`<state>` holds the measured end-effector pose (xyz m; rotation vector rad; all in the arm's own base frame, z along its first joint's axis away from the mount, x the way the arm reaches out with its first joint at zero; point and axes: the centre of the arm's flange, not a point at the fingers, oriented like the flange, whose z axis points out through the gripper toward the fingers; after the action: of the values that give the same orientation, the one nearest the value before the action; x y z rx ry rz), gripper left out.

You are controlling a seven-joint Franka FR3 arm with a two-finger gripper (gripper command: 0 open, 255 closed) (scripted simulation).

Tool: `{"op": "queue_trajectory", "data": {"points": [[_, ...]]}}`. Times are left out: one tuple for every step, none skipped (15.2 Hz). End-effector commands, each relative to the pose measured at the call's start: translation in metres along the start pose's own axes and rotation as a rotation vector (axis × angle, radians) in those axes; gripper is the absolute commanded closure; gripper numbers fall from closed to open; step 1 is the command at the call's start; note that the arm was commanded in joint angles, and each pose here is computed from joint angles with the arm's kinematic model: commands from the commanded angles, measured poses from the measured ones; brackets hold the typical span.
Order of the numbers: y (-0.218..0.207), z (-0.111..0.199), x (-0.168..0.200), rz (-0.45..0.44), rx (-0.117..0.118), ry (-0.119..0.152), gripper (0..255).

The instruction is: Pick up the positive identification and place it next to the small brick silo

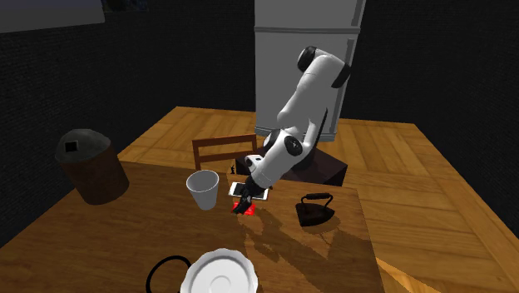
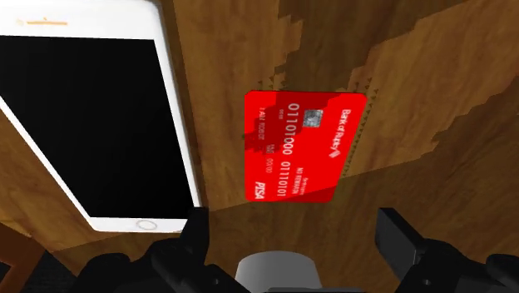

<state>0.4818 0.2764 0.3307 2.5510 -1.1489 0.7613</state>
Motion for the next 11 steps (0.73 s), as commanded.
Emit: {"op": "queue_trajectory", "data": {"points": [[-0.001,0.011,0.000,0.002,-0.001,0.000,0],[-0.001,0.017,0.000,0.002,-0.001,0.000,0],[-0.001,0.025,0.000,0.002,-0.001,0.000,0],[-0.001,0.025,0.000,0.002,-0.001,0.000,0],[-0.001,0.025,0.000,0.002,-0.001,0.000,0],[-0.001,0.025,0.000,0.002,-0.001,0.000,0],[-0.001,0.025,0.000,0.002,-0.001,0.000,0],[-0.001,0.025,0.000,0.002,-0.001,0.000,0],[-0.001,0.025,0.000,0.002,-0.001,0.000,0],[-0.001,0.025,0.000,0.002,-0.001,0.000,0],[-0.001,0.025,0.000,0.002,-0.001,0.000,0]]}}
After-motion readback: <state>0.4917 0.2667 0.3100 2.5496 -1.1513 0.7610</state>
